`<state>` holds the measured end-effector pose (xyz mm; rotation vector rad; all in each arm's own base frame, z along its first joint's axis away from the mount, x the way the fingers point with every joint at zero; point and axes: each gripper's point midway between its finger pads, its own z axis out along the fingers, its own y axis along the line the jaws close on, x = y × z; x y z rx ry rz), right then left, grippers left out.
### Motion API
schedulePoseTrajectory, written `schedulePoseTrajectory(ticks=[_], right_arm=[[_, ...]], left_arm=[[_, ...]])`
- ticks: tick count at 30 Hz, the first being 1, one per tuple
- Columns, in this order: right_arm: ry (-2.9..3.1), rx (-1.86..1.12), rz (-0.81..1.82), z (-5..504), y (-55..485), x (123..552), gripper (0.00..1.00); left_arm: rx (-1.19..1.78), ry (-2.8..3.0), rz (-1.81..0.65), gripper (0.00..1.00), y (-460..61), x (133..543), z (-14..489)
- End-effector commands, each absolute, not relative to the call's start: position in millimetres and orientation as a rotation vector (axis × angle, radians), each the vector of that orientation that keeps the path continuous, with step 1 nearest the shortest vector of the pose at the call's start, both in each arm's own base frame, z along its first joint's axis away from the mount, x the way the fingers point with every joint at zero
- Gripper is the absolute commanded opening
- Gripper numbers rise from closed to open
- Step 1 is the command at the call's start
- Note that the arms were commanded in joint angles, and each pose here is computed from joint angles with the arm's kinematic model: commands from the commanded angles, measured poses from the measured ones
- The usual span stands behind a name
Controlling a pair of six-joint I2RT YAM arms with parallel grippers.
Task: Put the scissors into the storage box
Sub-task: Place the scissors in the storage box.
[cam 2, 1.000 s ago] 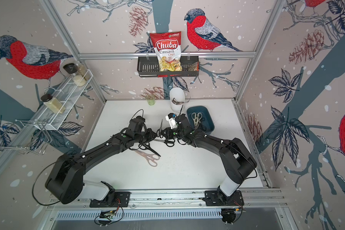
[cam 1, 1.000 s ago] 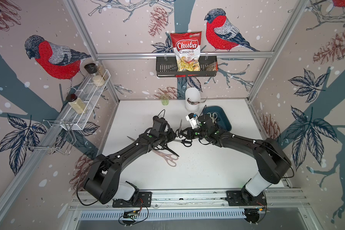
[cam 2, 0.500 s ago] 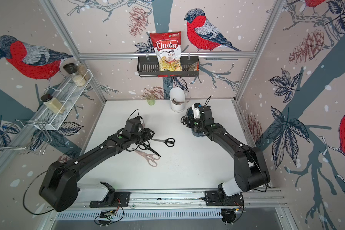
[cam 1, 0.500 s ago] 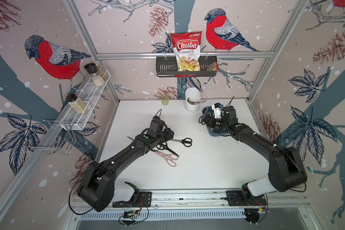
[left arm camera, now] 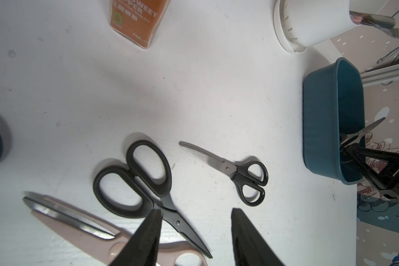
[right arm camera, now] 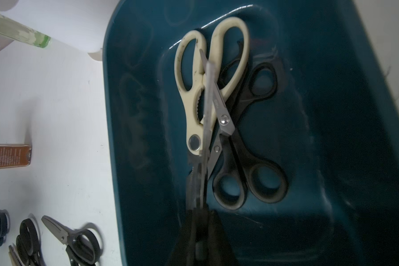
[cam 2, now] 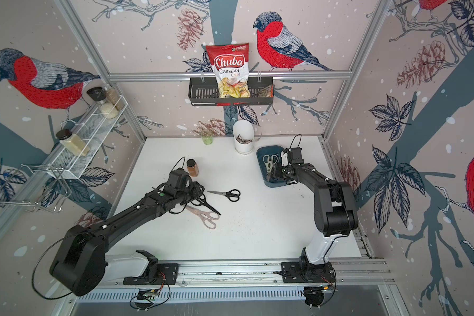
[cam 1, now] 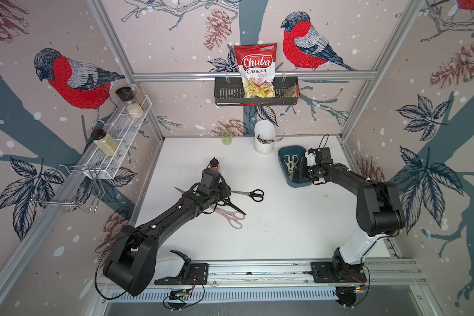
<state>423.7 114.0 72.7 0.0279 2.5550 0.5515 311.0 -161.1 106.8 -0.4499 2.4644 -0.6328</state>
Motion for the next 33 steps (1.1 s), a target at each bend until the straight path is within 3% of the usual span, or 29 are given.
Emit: schedulePoseTrajectory(ticks=[1,6,11,21,25,33], right_arm=[[2.533,-0.037,0.596,73,122,429,0.12],[2.568,-0.021,0.602,59,120,429,0.19],[2.578,0.016,0.516,58,109,431,0.35],[2.526,-0.003,0.097,102,93,426,0.44],[2.511,-0.15,-0.022,114,129,409,0.44],[2.532,-0.587,0.285,104,272,339,0.44]], left_arm=[[-0.479,2.424,-0.617,0.53,-153,314,111],[-0.528,2.401,-0.596,0.53,-142,312,110],[-0.586,2.362,-0.578,0.53,-130,310,111],[-0.655,2.314,-0.539,0.55,-113,309,111],[-0.666,2.305,-0.525,0.55,-109,311,110],[-0.725,2.294,-0.544,0.59,-101,312,102]])
